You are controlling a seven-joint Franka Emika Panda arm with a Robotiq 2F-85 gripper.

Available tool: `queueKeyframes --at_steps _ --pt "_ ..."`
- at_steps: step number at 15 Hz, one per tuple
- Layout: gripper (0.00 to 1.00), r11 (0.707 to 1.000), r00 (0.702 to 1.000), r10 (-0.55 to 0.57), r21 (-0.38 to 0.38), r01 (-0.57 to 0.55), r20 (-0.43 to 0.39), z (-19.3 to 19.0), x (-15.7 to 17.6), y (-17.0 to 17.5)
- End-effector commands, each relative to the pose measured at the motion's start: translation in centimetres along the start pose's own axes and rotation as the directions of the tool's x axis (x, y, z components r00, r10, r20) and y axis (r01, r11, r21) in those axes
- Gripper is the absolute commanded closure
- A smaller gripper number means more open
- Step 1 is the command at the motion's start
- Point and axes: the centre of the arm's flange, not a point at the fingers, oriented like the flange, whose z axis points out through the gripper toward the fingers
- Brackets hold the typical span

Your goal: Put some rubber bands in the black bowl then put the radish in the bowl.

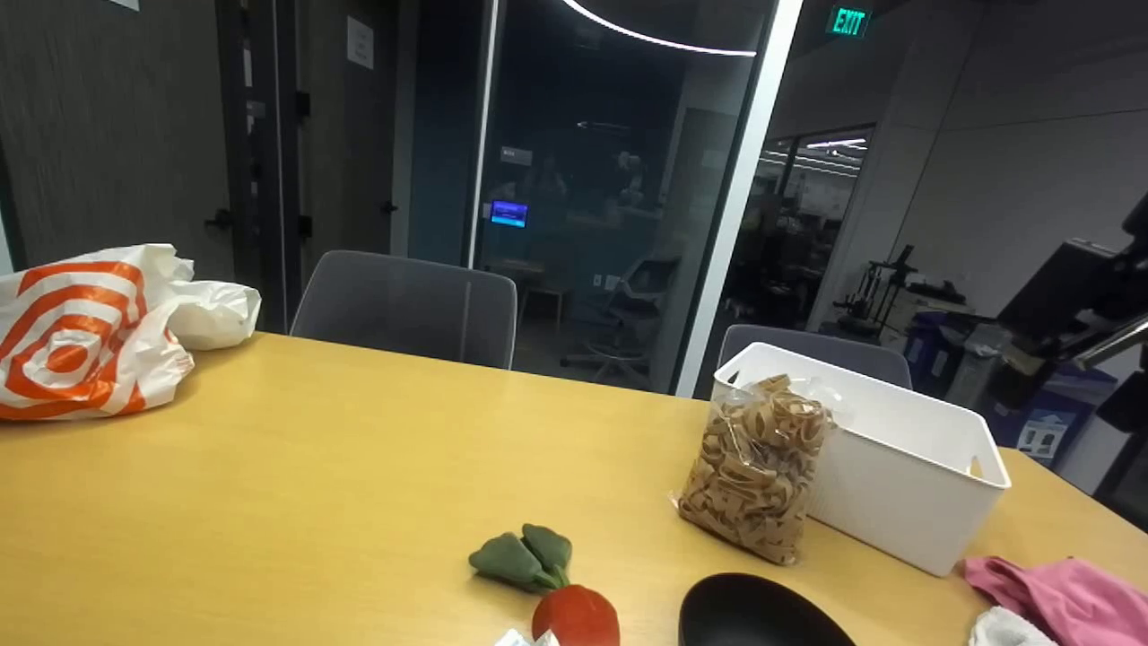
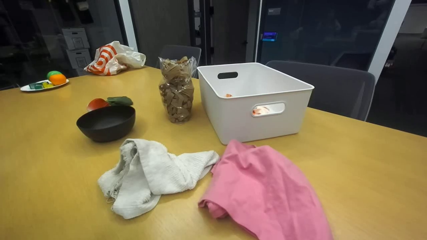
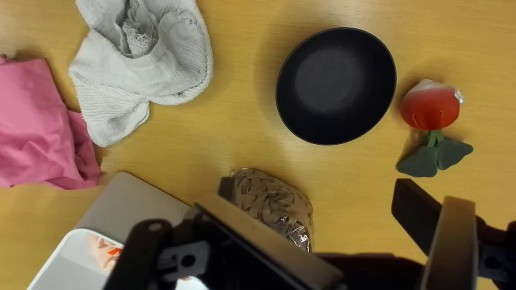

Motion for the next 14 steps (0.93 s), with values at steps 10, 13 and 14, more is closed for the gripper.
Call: queueKeyframes --at_steps 10,13,14 --pt "0.00 1.000 0.999 0.008 0.030 -0.006 -0.044 0.2 0.7 -0.7" --pt "0.00 0.999 0.997 -0.034 0.028 0.036 -0.073 1.2 1.8 -1.6" --pt "0.00 0.999 0.994 -0.049 0.015 0.050 -0.093 1.5 2.4 -2.0"
